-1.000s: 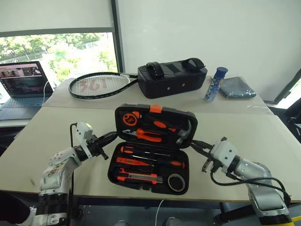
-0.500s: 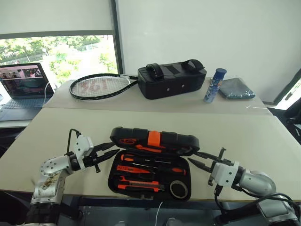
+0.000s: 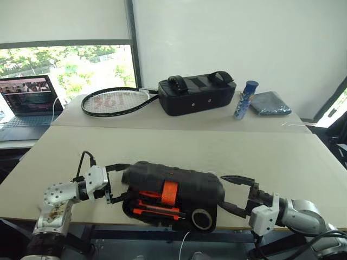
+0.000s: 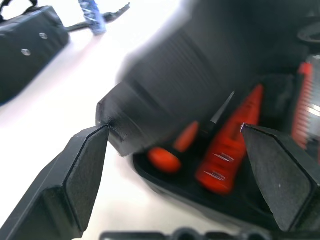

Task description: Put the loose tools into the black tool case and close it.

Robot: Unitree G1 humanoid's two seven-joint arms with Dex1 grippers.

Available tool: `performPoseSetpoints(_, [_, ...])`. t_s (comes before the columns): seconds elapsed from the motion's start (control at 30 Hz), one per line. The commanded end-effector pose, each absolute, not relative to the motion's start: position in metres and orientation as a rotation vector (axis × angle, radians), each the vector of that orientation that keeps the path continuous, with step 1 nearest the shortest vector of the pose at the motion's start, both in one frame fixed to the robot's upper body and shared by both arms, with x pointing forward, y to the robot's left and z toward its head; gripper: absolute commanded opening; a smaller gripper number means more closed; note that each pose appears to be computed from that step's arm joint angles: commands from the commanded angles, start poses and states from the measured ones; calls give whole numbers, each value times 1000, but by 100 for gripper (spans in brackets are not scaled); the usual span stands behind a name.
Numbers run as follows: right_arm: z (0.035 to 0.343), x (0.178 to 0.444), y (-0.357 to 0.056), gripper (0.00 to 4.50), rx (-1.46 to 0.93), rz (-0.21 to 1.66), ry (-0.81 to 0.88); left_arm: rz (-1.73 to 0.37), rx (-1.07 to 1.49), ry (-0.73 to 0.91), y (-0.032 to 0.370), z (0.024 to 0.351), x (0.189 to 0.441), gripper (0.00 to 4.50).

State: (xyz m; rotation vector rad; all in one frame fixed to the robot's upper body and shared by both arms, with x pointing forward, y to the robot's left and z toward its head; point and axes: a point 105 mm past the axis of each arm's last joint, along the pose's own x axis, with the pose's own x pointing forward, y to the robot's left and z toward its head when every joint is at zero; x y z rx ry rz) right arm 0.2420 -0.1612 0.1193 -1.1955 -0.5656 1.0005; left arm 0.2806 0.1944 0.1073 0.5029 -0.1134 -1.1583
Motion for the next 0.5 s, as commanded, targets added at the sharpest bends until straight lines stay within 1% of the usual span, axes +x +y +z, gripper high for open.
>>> performPoseSetpoints(0.03, [113, 234, -170, 446, -1191, 1015, -534, -1072, 429, -88, 207, 112, 284, 450])
performPoseSetpoints(0.1, [109, 233, -177, 446, -1170, 1011, -486, -1053, 410, -27, 219, 107, 282, 450])
performPoseSetpoints(0.17, [105, 234, -191, 446, -1134, 988, -403, -1019, 386, 54, 236, 102, 280, 450])
performPoseSetpoints(0.23, [106, 233, -197, 446, -1121, 982, -371, -942, 309, 113, 253, 103, 285, 450])
performPoseSetpoints(0.3, [108, 231, -199, 446, -1117, 986, -368, -913, 261, 151, 261, 105, 287, 450])
performPoseSetpoints(0.33, [110, 231, -199, 396, -1097, 986, -360, -900, 233, 173, 265, 106, 288, 450])
performPoseSetpoints(0.37, [111, 230, -198, 379, -1085, 987, -356, -892, 216, 187, 267, 106, 288, 450])
performPoseSetpoints(0.5, [110, 224, -191, 248, -1037, 1038, -323, -912, 113, 240, 267, 110, 287, 450])
